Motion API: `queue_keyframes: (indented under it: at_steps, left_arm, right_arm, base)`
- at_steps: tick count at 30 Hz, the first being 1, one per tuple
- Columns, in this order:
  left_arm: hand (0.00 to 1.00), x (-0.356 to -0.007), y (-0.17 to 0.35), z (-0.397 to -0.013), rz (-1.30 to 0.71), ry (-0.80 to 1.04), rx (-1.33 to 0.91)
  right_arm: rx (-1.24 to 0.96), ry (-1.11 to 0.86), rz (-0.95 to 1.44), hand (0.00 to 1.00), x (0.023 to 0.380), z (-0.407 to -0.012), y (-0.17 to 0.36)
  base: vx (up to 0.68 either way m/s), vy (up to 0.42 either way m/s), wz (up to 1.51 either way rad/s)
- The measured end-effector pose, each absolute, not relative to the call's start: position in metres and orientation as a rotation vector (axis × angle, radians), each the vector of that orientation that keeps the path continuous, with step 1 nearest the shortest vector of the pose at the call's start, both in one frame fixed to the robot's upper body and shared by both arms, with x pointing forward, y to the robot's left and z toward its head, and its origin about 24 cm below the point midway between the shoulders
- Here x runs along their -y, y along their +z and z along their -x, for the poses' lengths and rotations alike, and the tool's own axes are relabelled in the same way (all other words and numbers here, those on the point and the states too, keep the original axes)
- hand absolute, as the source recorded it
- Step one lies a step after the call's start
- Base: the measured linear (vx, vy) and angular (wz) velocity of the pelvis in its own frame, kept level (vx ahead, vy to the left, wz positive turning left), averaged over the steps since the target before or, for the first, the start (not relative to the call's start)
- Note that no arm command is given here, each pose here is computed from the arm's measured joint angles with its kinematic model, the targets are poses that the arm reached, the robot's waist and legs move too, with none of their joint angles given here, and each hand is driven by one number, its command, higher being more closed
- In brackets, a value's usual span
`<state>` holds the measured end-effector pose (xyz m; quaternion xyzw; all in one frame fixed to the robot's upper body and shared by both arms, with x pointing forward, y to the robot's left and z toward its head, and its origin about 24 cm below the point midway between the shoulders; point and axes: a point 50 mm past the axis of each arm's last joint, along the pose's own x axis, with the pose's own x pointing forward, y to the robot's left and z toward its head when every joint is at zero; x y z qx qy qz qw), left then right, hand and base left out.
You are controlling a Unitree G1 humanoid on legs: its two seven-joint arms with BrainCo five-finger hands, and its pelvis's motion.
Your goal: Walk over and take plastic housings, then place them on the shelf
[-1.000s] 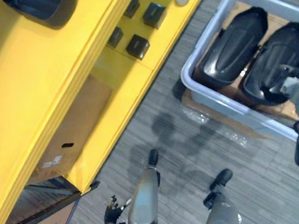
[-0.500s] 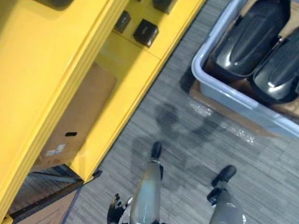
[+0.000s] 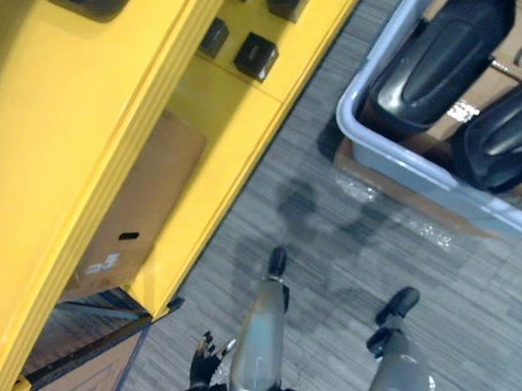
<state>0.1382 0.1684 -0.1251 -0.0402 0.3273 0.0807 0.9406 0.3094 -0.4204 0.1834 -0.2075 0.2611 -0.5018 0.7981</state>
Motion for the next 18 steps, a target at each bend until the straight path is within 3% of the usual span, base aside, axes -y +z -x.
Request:
queue_keyframes:
  at_steps: [8,12,18]
  left_arm:
    - [0.00,-0.178,-0.092,-0.177,-0.060,0.194,-0.453]
    - [0.00,-0.190,-0.076,-0.193,-0.123,0.245,-0.363]
    - [0.00,-0.182,-0.042,-0.226,-0.099,0.220,-0.202]
  right_arm:
    - [-0.417,-1.129,0.523,1.00,0.423,-0.308,0.175]
    - [-0.238,-1.108,0.629,1.00,0.405,-0.324,0.184]
    - [-0.055,-1.129,0.702,1.00,0.385,-0.332,0.191]
  base:
    - [-0.03,-0.012,-0.14]
    - [-0.01,-0.012,-0.39]
    - [-0.03,-0.002,-0.23]
